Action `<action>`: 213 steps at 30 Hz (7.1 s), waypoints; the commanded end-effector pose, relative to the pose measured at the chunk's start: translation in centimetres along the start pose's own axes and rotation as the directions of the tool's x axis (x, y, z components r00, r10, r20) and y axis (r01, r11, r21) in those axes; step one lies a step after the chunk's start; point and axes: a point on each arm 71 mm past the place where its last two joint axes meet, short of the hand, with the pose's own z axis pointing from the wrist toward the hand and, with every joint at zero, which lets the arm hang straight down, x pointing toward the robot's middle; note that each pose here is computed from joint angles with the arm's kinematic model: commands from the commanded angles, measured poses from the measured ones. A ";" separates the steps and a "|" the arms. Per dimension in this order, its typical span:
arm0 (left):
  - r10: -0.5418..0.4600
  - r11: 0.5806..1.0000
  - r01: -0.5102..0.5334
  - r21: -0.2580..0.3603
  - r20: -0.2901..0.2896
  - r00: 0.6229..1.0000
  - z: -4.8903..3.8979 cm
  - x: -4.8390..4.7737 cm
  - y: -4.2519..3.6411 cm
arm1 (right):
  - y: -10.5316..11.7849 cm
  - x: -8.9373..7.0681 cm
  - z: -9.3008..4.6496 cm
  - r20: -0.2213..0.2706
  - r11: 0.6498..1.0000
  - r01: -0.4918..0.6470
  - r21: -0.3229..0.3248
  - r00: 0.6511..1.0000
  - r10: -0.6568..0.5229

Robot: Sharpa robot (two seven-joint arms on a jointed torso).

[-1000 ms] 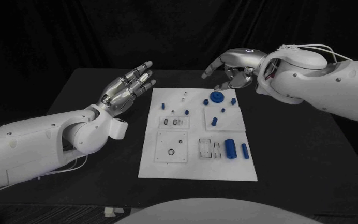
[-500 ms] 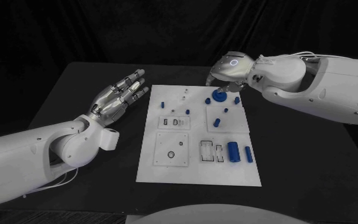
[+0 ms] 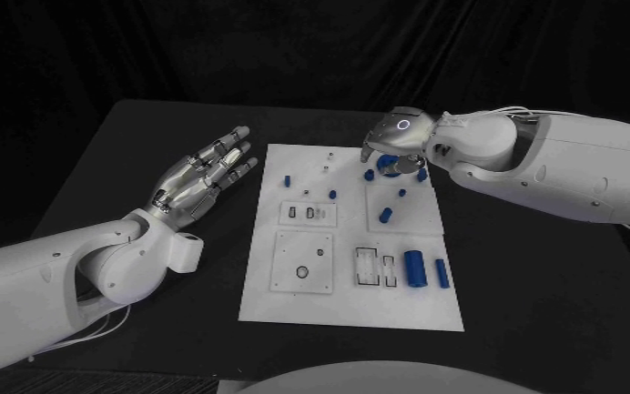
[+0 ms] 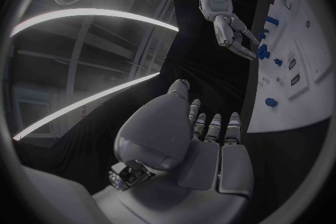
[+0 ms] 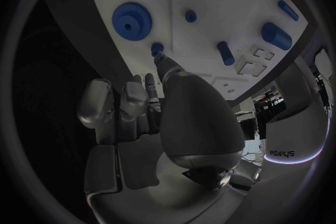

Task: Assemble the parts on the task board

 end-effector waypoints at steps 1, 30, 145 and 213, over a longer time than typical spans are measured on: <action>-0.012 0.994 0.014 0.109 -0.024 1.000 0.03 0.18 -0.92 | 0.1 0.5 0.1 0.007 0.999 -0.053 -0.003 0.999 0.053; -0.029 0.995 0.034 0.092 -0.050 0.998 0.31 0.03 -0.66 | 0.3 3.6 0.9 0.081 0.989 -0.136 -0.054 0.987 0.140; 0.073 0.995 -0.064 0.070 -0.127 0.989 0.36 -0.49 -0.40 | -0.9 1.2 7.2 0.129 0.970 -0.244 -0.012 0.961 0.243; 0.070 0.997 -0.066 0.037 -0.126 0.990 0.04 -1.26 -0.31 | -4.5 2.7 -3.8 0.234 0.920 -0.319 0.228 0.935 0.267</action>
